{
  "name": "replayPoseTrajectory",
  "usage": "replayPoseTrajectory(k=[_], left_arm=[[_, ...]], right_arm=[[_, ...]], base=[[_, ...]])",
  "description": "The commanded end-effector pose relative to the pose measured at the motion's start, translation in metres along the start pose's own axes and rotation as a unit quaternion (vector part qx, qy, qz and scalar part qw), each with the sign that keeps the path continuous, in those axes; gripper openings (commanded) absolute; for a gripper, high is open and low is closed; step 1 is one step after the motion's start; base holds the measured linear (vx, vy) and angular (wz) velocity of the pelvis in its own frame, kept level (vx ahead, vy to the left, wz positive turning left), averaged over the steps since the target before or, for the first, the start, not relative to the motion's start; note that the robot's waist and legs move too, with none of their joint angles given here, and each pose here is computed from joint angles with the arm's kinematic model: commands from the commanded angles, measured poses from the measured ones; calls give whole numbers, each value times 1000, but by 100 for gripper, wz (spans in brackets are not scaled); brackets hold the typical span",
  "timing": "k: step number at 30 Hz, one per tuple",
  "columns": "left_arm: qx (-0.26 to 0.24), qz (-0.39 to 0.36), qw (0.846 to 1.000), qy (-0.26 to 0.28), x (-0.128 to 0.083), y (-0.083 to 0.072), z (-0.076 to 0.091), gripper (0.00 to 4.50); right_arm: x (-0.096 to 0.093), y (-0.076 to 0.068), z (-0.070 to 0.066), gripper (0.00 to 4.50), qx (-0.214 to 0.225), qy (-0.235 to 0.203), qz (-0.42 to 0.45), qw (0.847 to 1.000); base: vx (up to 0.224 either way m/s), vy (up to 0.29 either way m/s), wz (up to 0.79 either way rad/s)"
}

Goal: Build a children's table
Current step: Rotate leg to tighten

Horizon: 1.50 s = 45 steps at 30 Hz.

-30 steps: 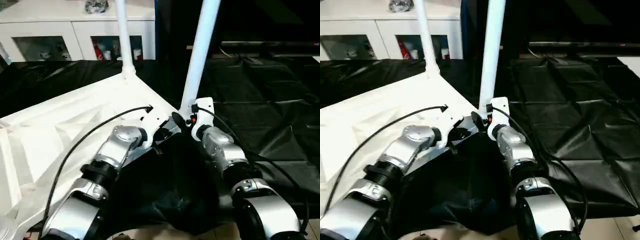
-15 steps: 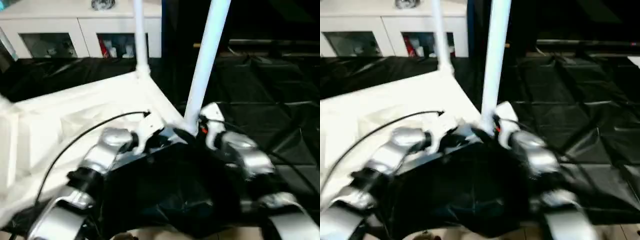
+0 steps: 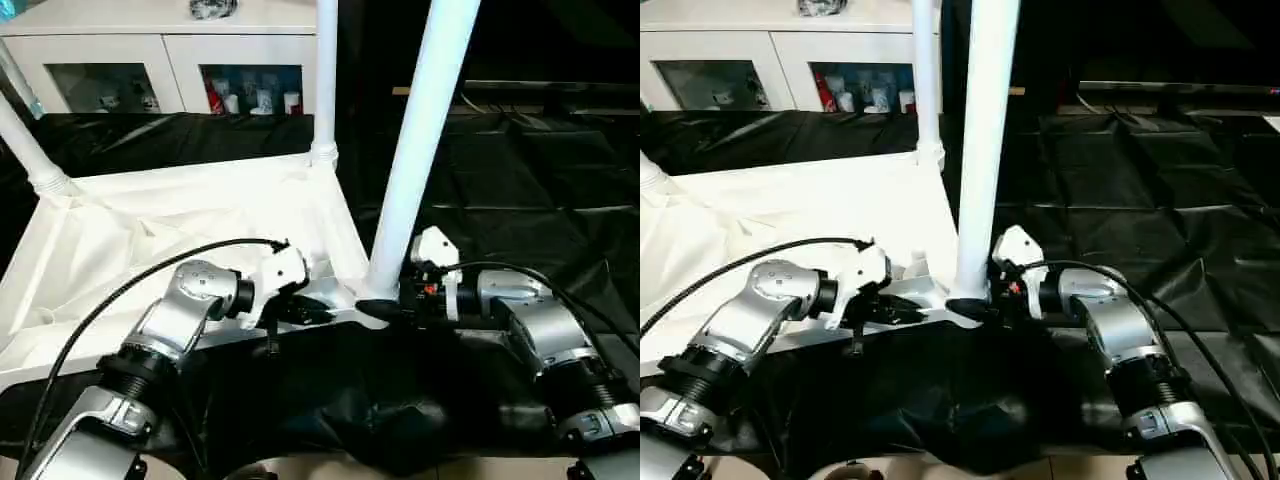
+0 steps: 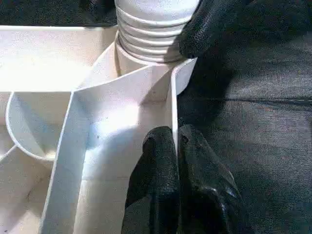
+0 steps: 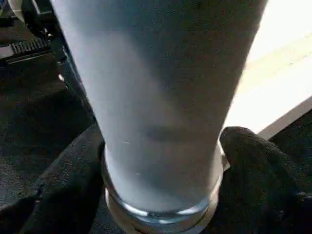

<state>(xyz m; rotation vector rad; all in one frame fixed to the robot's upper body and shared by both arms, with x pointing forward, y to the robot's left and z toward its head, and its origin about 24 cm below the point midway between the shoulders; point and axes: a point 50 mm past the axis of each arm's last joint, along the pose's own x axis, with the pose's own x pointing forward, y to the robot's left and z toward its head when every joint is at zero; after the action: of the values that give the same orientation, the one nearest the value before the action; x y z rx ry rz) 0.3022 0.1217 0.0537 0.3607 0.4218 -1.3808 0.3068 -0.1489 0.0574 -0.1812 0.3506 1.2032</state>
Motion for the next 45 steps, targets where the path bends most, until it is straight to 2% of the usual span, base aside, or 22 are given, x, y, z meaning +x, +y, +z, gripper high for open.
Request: replayPoseTrajectory(k=[1,4,6,8,12,16,18,20,21,23,26,28,29,30,32,34,36,37,39,45], left_arm=[[25,-31,999,-25,2,-5,12,0],[24,-29,999,-25,1,-6,12,0],[21,-24,999,-27,1,-6,11,0],[19,-21,999,-28,2,-6,11,0],[0,41,999,-34,7,5,15,0],[-30,107,992,-52,20,18,27,0],[-36,122,990,-52,23,21,29,0],[-47,160,985,-50,31,28,35,0],[-56,189,979,-52,38,32,40,0],[-64,211,974,-56,45,34,45,0],[-58,208,974,-67,54,32,53,0],[-52,197,977,-71,56,29,55,0],[-49,192,978,-72,57,28,55,0],[-44,173,981,-76,56,24,55,0],[-38,164,983,-77,55,23,53,0],[-31,155,985,-73,51,22,50,0],[-25,143,987,-69,47,21,46,0],[-24,142,987,-68,47,21,45,0],[-15,123,990,-65,41,19,41,0],[4,60,997,-55,28,11,32,0]], right_arm=[[0,1,1,331,2,3,6,1000],[4,4,0,323,3,5,13,1000],[7,4,-1,291,11,-3,8,1000],[8,4,-2,285,17,-7,4,1000],[20,2,-7,280,49,-30,-54,997],[37,-10,-12,278,109,-58,-177,977],[40,-11,-12,278,122,-61,-197,971],[51,-12,-12,278,146,-65,-238,958],[60,-13,-13,278,164,-61,-274,946],[69,-12,-13,278,173,-52,-306,935],[88,-2,-5,278,150,-54,-282,946],[92,1,-1,278,130,-61,-265,953],[93,2,0,333,127,-65,-262,955],[89,0,3,347,138,-83,-251,955],[87,-1,5,357,132,-88,-241,957],[81,-3,5,389,111,-86,-227,964],[71,-6,4,400,85,-75,-208,972],[71,-6,4,400,83,-74,-206,972],[59,-6,3,400,53,-63,-162,983],[31,-5,5,400,7,-48,-74,996]], base=[[0,0,0],[0,0,0],[0,0,0],[0,0,0],[0,0,0],[0,0,0],[0,0,0],[0,0,0],[0,0,0],[0,0,0],[0,0,0],[0,0,0],[0,0,0],[0,0,0],[0,0,0],[0,0,0],[0,0,0],[0,0,0],[0,0,0],[0,0,0]])
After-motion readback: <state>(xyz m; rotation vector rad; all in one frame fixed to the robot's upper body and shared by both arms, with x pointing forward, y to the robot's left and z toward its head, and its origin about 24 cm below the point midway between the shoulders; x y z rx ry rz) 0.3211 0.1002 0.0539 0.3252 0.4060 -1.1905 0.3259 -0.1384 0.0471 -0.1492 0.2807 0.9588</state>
